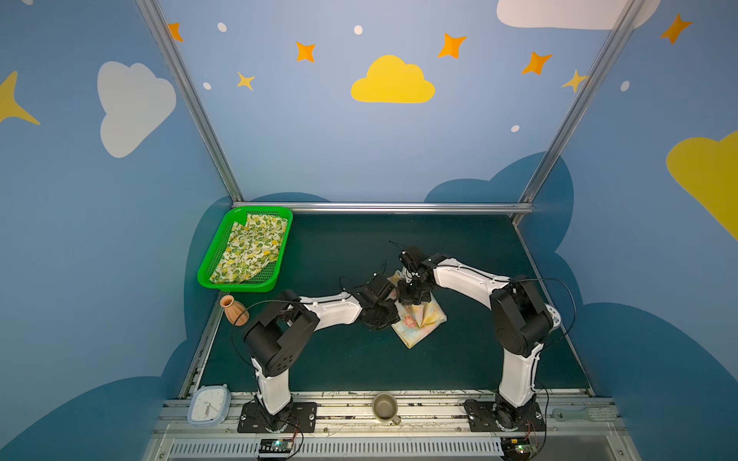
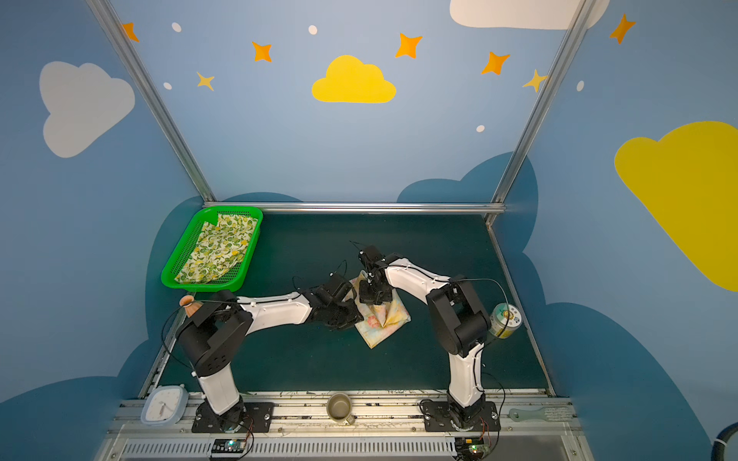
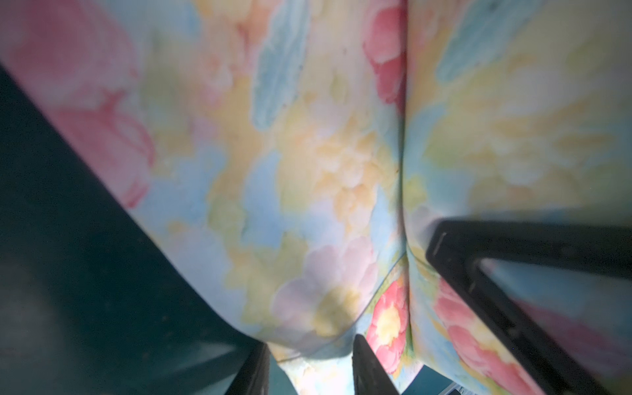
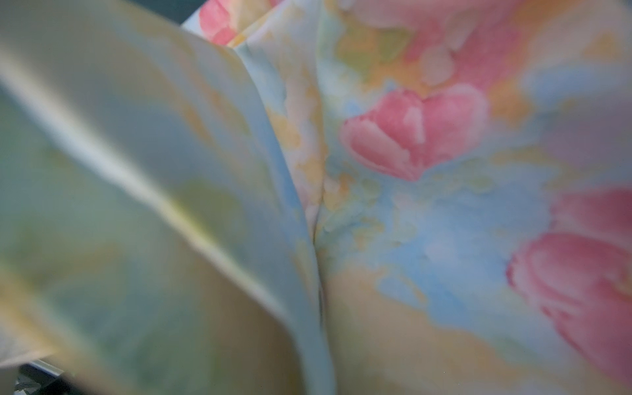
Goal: Fold and stack skirts
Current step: Fold the skirt at the center of the table.
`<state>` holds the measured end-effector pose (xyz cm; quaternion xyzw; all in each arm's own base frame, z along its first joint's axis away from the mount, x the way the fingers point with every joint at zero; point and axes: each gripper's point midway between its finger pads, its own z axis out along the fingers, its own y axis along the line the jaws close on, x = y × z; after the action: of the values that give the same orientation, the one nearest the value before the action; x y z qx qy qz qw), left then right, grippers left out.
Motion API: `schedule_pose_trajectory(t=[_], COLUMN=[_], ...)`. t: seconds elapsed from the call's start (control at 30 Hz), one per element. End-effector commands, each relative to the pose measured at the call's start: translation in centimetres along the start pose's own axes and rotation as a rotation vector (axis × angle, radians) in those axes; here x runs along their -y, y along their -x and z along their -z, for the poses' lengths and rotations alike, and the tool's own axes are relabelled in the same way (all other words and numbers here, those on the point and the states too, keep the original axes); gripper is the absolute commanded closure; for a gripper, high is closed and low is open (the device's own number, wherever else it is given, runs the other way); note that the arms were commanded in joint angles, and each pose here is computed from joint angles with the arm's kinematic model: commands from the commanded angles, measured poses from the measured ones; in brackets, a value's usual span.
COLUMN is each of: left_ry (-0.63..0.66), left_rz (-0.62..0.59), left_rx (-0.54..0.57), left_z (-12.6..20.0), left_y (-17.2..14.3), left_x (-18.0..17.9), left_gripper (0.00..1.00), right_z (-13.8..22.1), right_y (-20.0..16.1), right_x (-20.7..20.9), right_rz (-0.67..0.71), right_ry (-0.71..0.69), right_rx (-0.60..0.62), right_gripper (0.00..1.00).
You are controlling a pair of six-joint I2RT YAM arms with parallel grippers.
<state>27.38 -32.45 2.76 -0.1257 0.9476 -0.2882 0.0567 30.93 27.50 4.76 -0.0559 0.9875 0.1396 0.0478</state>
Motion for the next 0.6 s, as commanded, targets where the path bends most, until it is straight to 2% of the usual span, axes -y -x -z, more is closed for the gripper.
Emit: schedule_pose_trajectory(t=[0.0,0.2,0.57], left_ry=[0.018,0.019,0.008], left_rz=[0.009,0.01,0.011], left_rx=[-0.001,-0.001,0.019], left_z=[0.1,0.1,0.7], left_y=[-0.2,-0.4,-0.1], left_x=[-0.9,-0.9,-0.7], left_gripper=[0.59,0.59,0.6], right_z=[0.3,1.0,-0.5], right_y=[0.3,0.4,0.3], right_x=[0.5,0.7,1.1], right_rz=[-0.009,-0.006,-0.012], right_ry=[-0.013,-0.027,-0.031], right_rx=[0.027,0.04,0.016], right_gripper=[1.0,1.0,1.0])
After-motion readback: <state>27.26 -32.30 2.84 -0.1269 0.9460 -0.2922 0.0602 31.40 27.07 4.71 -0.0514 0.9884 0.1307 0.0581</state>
